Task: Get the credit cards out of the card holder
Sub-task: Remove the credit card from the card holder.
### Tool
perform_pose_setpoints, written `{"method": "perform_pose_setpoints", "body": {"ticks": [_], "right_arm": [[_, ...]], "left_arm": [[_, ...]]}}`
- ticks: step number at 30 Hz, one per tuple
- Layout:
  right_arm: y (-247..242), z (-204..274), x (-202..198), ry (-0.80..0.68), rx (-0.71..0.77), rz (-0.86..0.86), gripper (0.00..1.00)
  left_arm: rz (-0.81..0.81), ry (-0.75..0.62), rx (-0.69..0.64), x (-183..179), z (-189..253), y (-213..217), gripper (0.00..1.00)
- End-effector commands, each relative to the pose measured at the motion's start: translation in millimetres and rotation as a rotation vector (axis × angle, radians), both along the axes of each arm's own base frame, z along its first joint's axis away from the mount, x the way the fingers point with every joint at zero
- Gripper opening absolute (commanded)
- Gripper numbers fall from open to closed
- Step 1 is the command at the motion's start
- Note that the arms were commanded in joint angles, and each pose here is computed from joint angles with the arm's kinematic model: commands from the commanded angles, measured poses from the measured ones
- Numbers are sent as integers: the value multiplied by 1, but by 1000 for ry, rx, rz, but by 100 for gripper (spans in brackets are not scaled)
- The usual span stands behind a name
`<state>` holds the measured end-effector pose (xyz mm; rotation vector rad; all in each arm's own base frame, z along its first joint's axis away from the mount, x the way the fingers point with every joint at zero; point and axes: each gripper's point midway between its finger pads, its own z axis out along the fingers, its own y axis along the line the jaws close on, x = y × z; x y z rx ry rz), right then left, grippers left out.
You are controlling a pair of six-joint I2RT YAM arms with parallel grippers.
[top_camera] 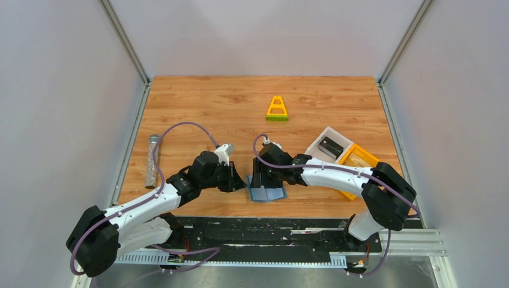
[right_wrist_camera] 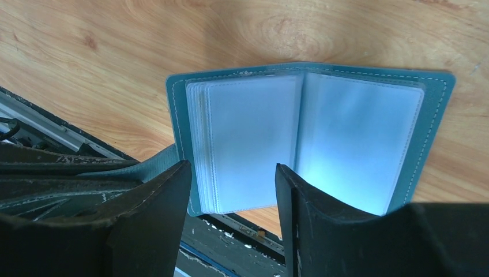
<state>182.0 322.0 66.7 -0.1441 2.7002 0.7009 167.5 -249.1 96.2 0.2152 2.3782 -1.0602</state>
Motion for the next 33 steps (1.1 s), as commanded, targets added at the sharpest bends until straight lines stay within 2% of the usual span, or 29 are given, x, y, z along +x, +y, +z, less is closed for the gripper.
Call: {"method": "perform_pose_setpoints", "body": {"ticks": [1, 12, 20, 28, 33], "right_arm": [[12, 1, 2, -15, 33, 24, 56], [-14, -18, 4, -20, -80, -51, 48], [-21, -22, 5, -22, -110, -69, 47], [-86, -23, 7, -38, -366, -283, 47], [-82, 2, 10, -63, -317, -295, 47]], "left_arm": [[-13, -38, -40, 2, 10, -5, 0], [-5, -39, -36, 1, 10, -2, 0], [-4, -40, -40, 1, 11, -3, 0], [3, -35, -18, 1, 6, 1, 0], [-2, -44, -35, 0, 11, 0, 0]]}}
